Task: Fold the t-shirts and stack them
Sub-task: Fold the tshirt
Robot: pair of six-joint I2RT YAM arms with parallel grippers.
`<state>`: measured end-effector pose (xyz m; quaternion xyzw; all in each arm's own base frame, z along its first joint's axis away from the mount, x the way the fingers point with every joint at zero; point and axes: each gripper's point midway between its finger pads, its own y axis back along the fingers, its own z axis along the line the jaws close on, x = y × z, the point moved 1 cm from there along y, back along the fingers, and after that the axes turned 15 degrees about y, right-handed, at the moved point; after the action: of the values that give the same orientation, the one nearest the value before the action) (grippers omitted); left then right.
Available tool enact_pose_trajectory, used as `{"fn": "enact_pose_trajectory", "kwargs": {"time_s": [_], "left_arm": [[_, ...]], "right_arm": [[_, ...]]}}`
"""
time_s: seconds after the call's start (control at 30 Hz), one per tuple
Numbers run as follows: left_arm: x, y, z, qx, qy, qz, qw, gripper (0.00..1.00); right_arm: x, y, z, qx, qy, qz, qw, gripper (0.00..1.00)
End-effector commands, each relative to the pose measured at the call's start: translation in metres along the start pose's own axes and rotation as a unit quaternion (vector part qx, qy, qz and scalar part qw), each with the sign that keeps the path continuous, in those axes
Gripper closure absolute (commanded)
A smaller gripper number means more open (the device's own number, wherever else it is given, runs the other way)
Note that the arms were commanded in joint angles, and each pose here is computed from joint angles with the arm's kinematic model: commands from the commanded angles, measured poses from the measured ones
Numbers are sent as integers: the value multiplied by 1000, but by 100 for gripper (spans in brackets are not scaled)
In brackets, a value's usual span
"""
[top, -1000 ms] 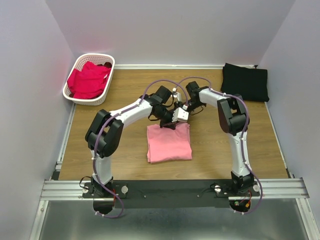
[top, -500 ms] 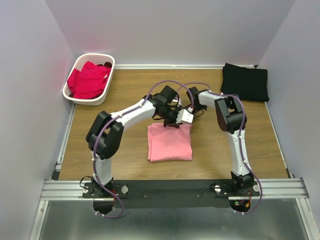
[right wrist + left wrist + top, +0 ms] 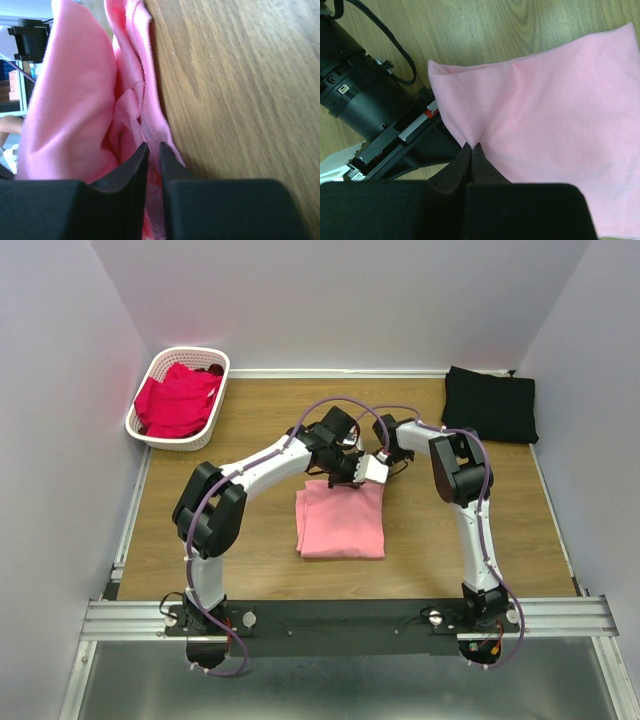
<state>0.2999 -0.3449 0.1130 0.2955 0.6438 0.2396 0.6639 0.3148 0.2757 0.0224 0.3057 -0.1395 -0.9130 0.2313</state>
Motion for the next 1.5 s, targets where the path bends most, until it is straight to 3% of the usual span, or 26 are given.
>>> {"fn": "enact_pose_trajectory", "kwargs": {"time_s": [0.0, 0.17, 0.37, 0.6, 0.87, 1.2, 1.47], "left_arm": [[13, -5, 8, -11, -2, 18, 1000, 96], [21, -1, 4, -20, 3, 29, 999, 91], [22, 4, 5, -31, 13, 29, 999, 89], [18, 35, 11, -55, 37, 13, 998, 52], [33, 83, 44, -59, 143, -65, 986, 46], [45, 82, 102, -86, 211, -100, 968, 43], [60, 56, 121, -45, 290, -115, 949, 43]], "right_arm": [[14, 3, -30, 71, 18, 51, 996, 74], [-3, 18, -36, 129, 45, 63, 989, 57], [-18, 28, -35, 161, 59, 63, 983, 45], [-48, 66, -46, 236, 83, 48, 967, 16], [-99, 116, -27, 296, 137, 1, 945, 0], [-128, 155, -23, 323, 132, -51, 936, 1], [-68, 154, -19, 295, 83, -25, 951, 11]]}}
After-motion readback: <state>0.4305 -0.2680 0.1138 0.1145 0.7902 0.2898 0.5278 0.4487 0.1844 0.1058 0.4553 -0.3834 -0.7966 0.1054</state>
